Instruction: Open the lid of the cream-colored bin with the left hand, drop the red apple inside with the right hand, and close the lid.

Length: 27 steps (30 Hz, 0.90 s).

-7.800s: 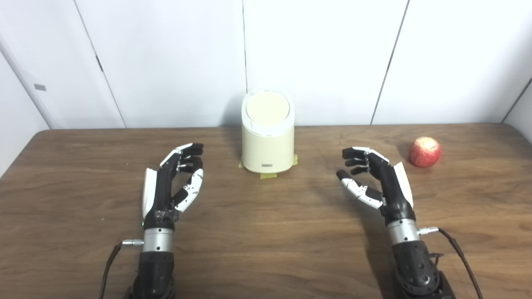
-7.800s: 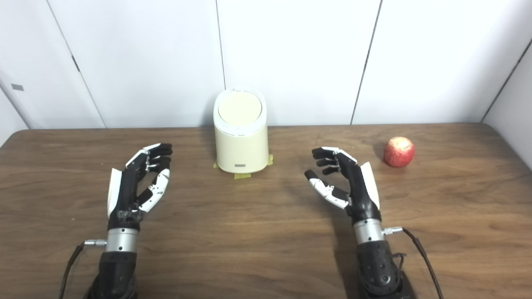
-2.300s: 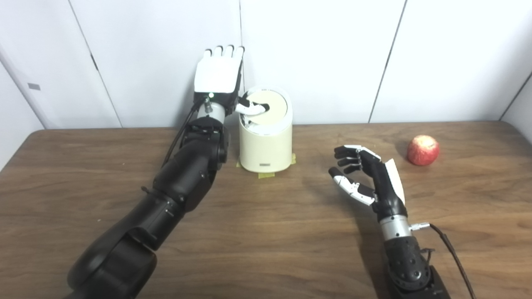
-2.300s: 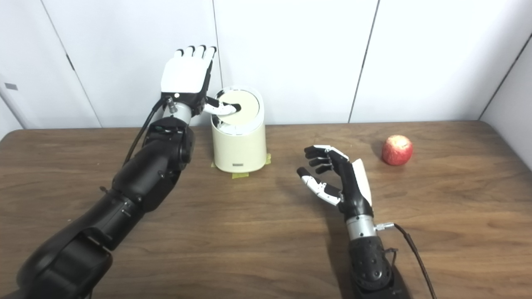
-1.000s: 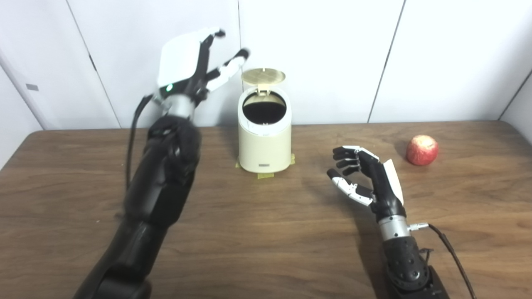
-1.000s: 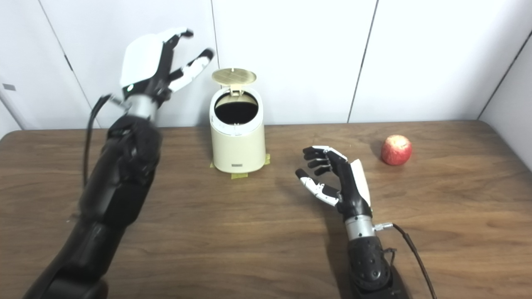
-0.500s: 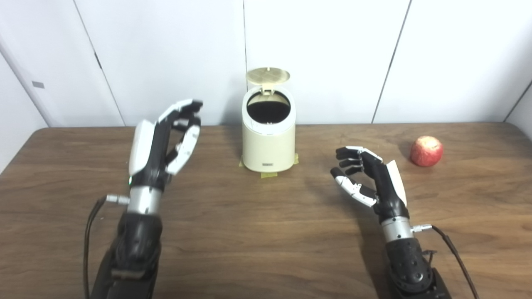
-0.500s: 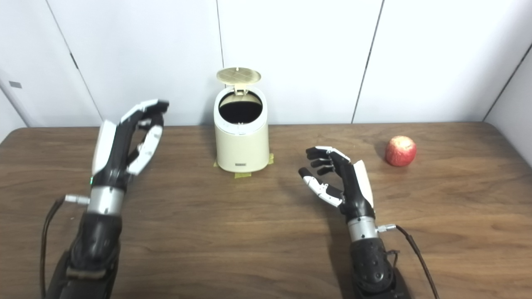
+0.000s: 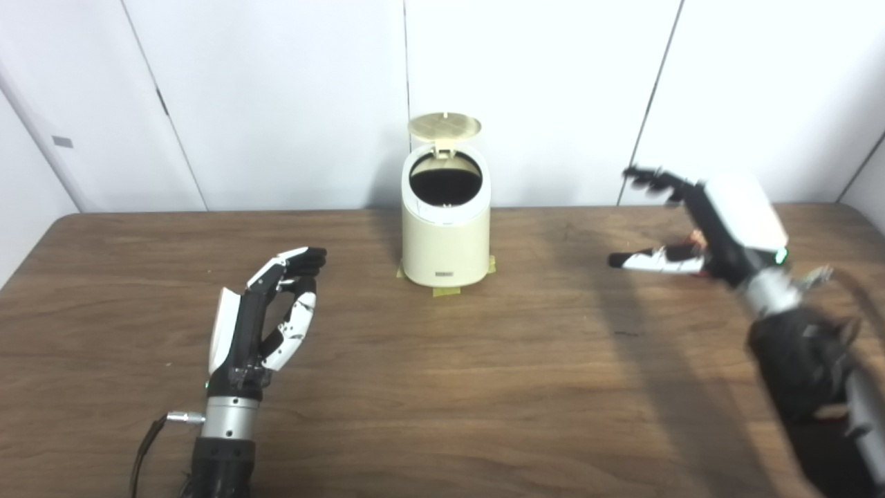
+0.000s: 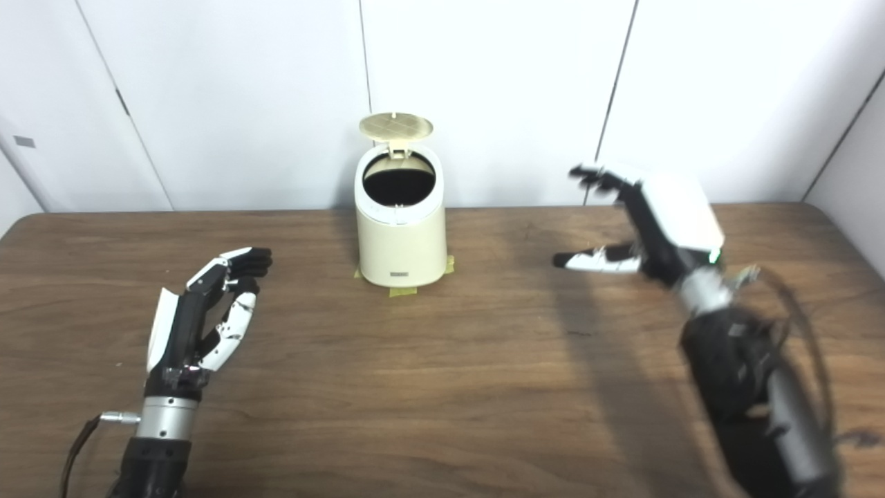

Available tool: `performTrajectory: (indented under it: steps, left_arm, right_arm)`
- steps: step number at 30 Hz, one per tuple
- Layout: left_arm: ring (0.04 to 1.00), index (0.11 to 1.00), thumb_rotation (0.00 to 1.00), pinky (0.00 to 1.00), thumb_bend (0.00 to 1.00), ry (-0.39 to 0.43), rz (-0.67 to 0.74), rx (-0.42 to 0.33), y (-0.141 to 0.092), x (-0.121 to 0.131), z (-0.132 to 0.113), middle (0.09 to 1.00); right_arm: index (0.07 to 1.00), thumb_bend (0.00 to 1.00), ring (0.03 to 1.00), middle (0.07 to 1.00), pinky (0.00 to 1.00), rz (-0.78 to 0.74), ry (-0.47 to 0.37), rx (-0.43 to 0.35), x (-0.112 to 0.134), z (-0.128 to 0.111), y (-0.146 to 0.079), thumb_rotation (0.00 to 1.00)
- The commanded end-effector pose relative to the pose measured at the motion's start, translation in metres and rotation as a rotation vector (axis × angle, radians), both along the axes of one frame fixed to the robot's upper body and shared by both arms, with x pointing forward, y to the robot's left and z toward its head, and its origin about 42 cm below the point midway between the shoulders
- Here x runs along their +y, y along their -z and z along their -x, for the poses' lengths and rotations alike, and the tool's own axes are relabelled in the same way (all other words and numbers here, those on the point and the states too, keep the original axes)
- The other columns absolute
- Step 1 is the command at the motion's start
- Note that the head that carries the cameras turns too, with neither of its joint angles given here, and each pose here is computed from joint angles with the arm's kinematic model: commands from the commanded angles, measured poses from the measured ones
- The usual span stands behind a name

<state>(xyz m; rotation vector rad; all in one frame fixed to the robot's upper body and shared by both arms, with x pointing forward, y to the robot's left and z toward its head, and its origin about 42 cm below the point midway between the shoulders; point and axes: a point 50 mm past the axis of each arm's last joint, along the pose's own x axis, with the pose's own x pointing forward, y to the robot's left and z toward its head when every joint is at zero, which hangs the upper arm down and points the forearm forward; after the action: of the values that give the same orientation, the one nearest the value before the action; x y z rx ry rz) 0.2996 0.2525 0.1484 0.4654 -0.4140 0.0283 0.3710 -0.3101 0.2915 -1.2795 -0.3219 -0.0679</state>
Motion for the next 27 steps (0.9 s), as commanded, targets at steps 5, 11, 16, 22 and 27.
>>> performTrajectory:
  steps: [5,11,16,22,27]
  left_arm:
    - [0.712,0.732,0.61,0.62,0.19,0.009,0.008,-0.041,-0.006,0.0,-0.003,0.729]
    - [0.713,0.728,0.63,0.63,0.19,0.001,0.001,-0.034,-0.006,0.001,-0.002,0.729]
    - [0.711,0.726,0.62,0.62,0.18,0.001,-0.005,-0.034,-0.006,0.003,-0.002,0.728]
    - [0.714,0.729,0.6,0.63,0.18,0.003,0.003,-0.023,-0.005,0.004,-0.001,0.73]
    - [0.716,0.731,0.59,0.63,0.19,0.003,0.008,-0.021,-0.005,0.005,-0.001,0.73]
  right_arm:
    - [0.841,0.99,0.823,0.873,0.61,0.137,0.084,0.033,-0.016,-0.02,-0.062,0.37]
    - [0.836,1.0,0.812,0.86,0.56,0.224,0.15,0.137,-0.035,-0.04,-0.071,0.24]
    - [0.814,1.0,0.806,0.855,0.56,0.234,0.19,0.201,-0.046,-0.051,-0.064,0.22]
    - [0.824,0.99,0.826,0.88,0.63,0.268,0.254,0.326,-0.055,-0.066,-0.048,0.27]
    - [0.816,1.0,0.858,0.884,0.68,0.295,0.273,0.374,-0.06,-0.075,-0.039,0.31]
